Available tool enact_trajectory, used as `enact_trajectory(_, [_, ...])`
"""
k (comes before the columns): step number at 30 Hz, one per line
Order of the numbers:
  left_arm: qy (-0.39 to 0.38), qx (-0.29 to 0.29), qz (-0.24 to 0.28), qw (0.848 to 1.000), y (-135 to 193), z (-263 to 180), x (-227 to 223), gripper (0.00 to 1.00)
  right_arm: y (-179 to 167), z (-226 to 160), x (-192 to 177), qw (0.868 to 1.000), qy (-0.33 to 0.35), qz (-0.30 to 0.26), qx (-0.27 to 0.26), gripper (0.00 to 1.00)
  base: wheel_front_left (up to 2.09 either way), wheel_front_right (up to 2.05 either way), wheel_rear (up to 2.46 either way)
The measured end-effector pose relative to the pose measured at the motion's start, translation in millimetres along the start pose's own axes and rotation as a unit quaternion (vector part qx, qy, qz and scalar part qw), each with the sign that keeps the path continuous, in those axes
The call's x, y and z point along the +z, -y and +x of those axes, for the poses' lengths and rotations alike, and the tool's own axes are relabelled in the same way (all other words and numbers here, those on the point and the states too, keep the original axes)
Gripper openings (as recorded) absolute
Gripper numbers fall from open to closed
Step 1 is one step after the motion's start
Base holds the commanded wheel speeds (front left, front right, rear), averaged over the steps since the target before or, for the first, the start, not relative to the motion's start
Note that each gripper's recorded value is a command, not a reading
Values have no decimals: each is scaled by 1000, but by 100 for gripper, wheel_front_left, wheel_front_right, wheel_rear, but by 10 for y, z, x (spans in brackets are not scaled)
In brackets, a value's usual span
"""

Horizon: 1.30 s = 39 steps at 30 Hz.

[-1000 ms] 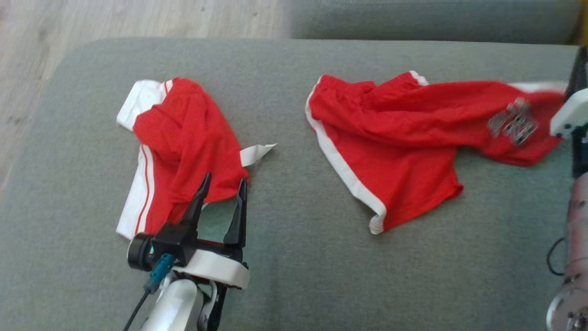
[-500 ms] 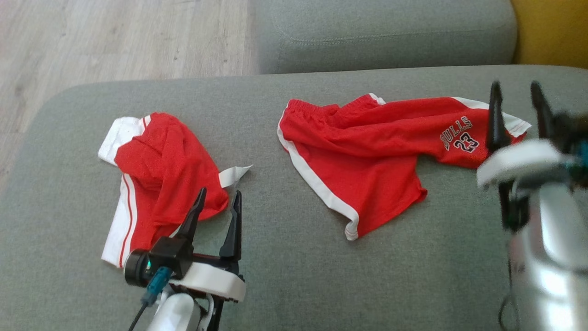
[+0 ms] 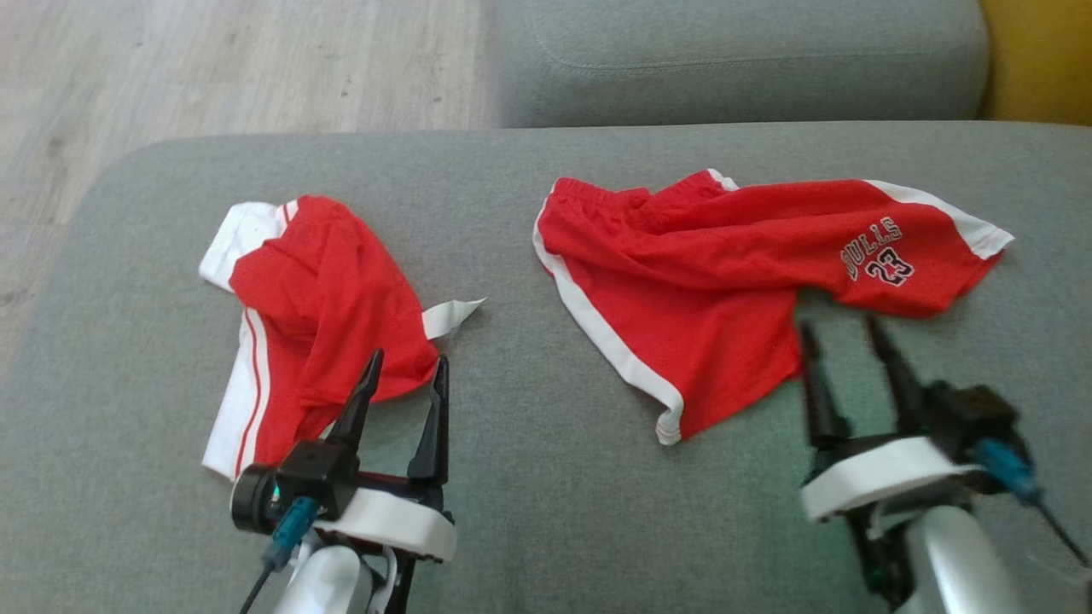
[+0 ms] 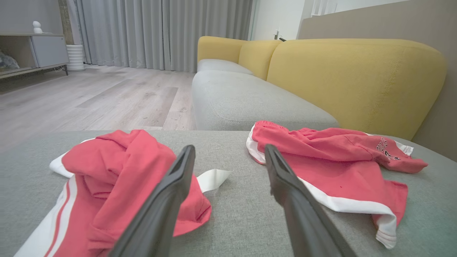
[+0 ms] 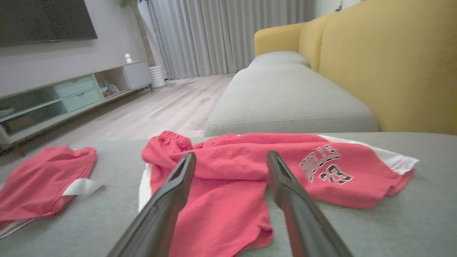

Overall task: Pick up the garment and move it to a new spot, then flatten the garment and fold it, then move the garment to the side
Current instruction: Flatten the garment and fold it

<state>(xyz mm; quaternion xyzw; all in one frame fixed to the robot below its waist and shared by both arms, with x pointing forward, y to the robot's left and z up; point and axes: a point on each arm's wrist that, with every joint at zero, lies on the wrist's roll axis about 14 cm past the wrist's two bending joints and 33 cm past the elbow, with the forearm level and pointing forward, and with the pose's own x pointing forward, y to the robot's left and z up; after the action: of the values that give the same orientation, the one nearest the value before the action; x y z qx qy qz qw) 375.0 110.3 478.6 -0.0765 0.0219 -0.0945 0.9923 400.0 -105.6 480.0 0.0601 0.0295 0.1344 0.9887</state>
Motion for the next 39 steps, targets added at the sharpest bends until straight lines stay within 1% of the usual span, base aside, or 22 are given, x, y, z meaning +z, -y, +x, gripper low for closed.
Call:
enact_trajectory(2, [-2,4,0,1000,-25,-7,-12,100,-204,13,-139,999,-35,2,31,100,0,0,0])
enact_trajectory(4, [-5,8,-1,1000,-53,-17,-32,100,-419,-15,-326,995,-79,-2,63,100,0,0,0])
enact_trajectory(5, [-5,8,-1,1000,-53,-17,-32,100,-419,-15,-326,995,-79,-2,63,100,0,0,0])
enact_trajectory(6, [-7,12,-1,1000,-77,-31,-48,100,-616,-77,-534,988,-125,-5,93,100,0,0,0])
enact_trajectory(7, [-7,12,-1,1000,-77,-31,-48,100,-616,-77,-534,988,-125,-5,93,100,0,0,0])
enact_trajectory(10, [-12,17,-3,1000,-102,-55,-82,100,-780,-133,-745,977,-173,-13,120,100,0,0,0])
enact_trajectory(14, [-17,28,-6,999,-168,-82,-113,100,-802,-208,-1037,962,-237,-33,130,100,0,0,0])
enact_trajectory(18, [-21,37,-10,999,-223,-103,-141,100,-832,-209,-1148,956,-256,-39,138,100,0,0,0])
enact_trajectory(24, [-26,45,-10,999,-278,-105,-170,100,-811,-29,-1156,954,-258,-59,142,100,0,0,0])
enact_trajectory(29, [-28,46,-10,998,-289,-84,-184,100,-822,18,-1181,952,-263,-63,146,100,0,0,0])
enact_trajectory(30, [-29,46,-10,998,-288,-81,-188,100,-820,26,-1181,952,-263,-63,146,94,0,0,0])
enact_trajectory(31, [-29,45,-10,998,-286,-77,-191,100,-814,35,-1183,951,-264,-64,145,44,0,0,0])
enact_trajectory(32, [-30,45,-10,998,-284,-72,-192,100,-807,42,-1181,951,-264,-66,145,0,0,0,0])
enact_trajectory(36, [-28,41,-10,999,-260,-54,-178,100,-723,41,-1148,954,-258,-75,134,0,0,0,0])
enact_trajectory(39, [-21,35,-9,999,-226,-36,-134,100,-532,40,-1074,961,-246,-79,104,0,0,0,0])
